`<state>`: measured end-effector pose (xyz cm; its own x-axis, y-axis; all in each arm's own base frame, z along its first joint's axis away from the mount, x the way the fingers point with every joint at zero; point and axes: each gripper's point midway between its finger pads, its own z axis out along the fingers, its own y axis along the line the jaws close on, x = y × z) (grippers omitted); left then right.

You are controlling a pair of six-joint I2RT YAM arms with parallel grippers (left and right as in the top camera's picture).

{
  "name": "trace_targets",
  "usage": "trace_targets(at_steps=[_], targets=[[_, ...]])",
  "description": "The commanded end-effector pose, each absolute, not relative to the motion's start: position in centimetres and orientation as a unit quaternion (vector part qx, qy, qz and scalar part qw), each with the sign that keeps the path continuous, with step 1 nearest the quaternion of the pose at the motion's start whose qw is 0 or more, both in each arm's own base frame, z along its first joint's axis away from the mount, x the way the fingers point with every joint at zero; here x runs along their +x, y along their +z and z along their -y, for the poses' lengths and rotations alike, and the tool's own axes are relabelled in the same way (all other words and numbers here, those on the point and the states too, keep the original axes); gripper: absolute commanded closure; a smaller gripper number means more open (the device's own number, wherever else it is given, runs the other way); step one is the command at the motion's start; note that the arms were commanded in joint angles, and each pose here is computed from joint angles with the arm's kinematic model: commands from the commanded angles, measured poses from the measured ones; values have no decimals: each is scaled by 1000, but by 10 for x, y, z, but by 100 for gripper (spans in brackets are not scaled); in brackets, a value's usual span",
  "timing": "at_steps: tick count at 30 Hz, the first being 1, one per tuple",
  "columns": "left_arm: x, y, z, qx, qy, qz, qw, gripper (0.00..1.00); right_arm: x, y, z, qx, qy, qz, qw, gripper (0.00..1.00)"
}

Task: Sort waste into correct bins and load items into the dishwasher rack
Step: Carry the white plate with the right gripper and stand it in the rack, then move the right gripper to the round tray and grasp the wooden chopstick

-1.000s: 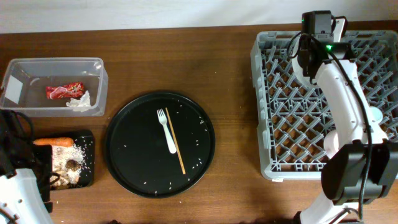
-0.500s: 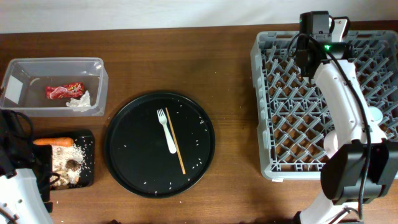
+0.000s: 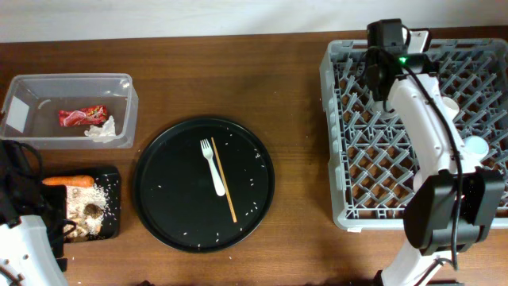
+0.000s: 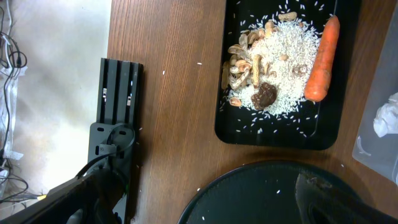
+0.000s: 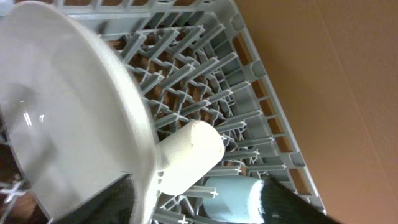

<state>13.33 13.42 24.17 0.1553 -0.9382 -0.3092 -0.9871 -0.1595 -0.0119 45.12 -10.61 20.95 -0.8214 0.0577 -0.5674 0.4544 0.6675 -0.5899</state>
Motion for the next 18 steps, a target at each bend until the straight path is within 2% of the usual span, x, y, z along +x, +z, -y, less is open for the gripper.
trace_targets(at_steps=[1, 5, 8, 11, 13, 15, 18], targets=[[130, 242, -134, -758, 116, -632, 109, 1, 455, 245, 91, 158, -368, -866, 300, 22], [130, 242, -134, -758, 116, -632, 109, 1, 456, 299, 67, 168, -279, -878, 351, 2], [130, 242, -134, -758, 116, -632, 109, 1, 459, 329, -2, 105, -74, -919, 373, 1], [130, 242, -134, -758, 116, -632, 109, 1, 444, 353, -93, -29, 162, -919, 357, 1], [130, 242, -134, -758, 116, -632, 109, 1, 430, 359, -136, -79, 261, -903, 333, 0], [130, 242, -134, -758, 116, -632, 109, 1, 417, 348, -163, -104, 280, -906, 300, 1], [130, 242, -134, -758, 116, -632, 109, 1, 404, 318, -185, -121, 231, -931, 256, 3]])
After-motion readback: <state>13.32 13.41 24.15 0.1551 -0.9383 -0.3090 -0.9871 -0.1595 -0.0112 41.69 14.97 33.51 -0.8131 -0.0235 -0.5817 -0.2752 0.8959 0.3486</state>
